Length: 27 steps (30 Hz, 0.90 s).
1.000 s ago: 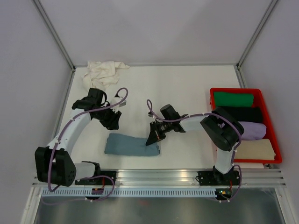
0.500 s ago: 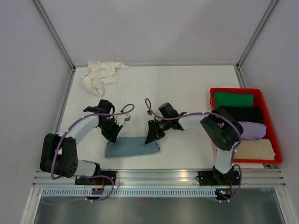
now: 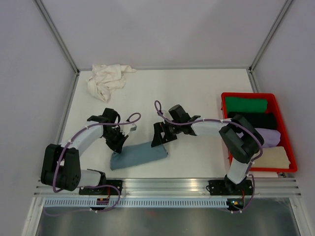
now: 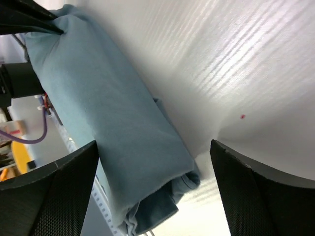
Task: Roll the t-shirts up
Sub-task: Roll the tshirt
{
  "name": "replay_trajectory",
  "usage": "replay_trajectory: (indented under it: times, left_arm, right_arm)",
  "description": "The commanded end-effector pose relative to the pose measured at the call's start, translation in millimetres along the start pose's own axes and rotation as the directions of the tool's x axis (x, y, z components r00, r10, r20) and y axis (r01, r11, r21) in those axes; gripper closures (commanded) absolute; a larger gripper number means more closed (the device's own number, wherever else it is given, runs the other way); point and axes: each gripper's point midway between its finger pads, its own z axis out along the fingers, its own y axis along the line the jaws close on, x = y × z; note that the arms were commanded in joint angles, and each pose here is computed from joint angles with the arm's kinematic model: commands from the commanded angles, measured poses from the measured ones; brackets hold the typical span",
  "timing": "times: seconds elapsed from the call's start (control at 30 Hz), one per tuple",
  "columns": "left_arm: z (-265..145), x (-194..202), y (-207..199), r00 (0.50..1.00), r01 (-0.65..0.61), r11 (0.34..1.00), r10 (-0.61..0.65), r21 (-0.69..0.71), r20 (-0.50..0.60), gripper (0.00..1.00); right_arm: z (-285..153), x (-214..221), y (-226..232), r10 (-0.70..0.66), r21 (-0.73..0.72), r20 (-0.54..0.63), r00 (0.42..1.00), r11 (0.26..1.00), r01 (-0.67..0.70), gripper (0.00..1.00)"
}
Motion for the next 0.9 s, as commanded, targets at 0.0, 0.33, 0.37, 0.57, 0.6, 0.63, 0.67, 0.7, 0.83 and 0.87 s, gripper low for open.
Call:
replay_trajectory:
  times: [0.0, 0.33, 0.37, 0.57, 0.6, 0.63, 0.67, 0.7, 0.83, 0.87]
  left_arm:
    - [-2, 8, 0, 1.0, -0.03, 0.999, 0.029, -0.014, -0.011, 0.92]
    - [-3, 6, -1, 0.999, -0.033, 0.999, 0.033, -0.013, -0.002, 0.92]
    - [-3, 5, -1, 0.999, -0.033, 0.999, 0.033, -0.012, 0.002, 0.92]
    - [-2, 4, -3, 1.0, -0.017, 1.0, 0.017, 0.001, 0.01, 0.92]
    - [-1, 4, -3, 1.0, -0.016, 1.0, 0.016, 0.0, 0.011, 0.92]
    - [-1, 3, -4, 1.0, -0.014, 1.0, 0.014, 0.006, 0.012, 0.92]
    - [-1, 3, -4, 1.0, -0.012, 1.0, 0.012, 0.008, 0.013, 0.92]
    - [0, 3, -4, 1.0, -0.012, 1.0, 0.012, 0.01, 0.013, 0.92]
    - [1, 3, -5, 1.0, -0.01, 1.0, 0.01, 0.013, 0.015, 0.92]
    - [1, 3, -5, 1.0, -0.007, 1.0, 0.006, 0.016, 0.015, 0.92]
  right_arm:
    - [-22, -32, 5, -0.108, 0.094, 0.105, 0.989, 0.991, 0.098, 0.02]
    - [-134, -111, 68, -0.518, 0.325, 0.487, 0.703, 0.855, 0.405, 0.02]
    - [-156, -116, 86, -0.551, 0.342, 0.547, 0.63, 0.834, 0.433, 0.02]
    - [-205, -112, 136, -0.451, 0.244, 0.795, 0.405, 0.849, 0.468, 0.02]
    - [-203, -110, 142, -0.459, 0.227, 0.792, 0.403, 0.834, 0.503, 0.03]
    - [-203, -109, 154, -0.489, 0.217, 0.774, 0.402, 0.801, 0.558, 0.07]
    - [-192, -109, 149, -0.536, 0.252, 0.734, 0.417, 0.785, 0.566, 0.08]
    - [-175, -99, 122, -0.675, 0.384, 0.596, 0.435, 0.715, 0.585, 0.07]
    - [-117, -40, 97, -0.898, 0.582, 0.236, 0.372, 0.437, 0.686, 0.02]
    - [-102, -20, 100, -0.922, 0.575, 0.174, 0.347, 0.381, 0.724, 0.02]
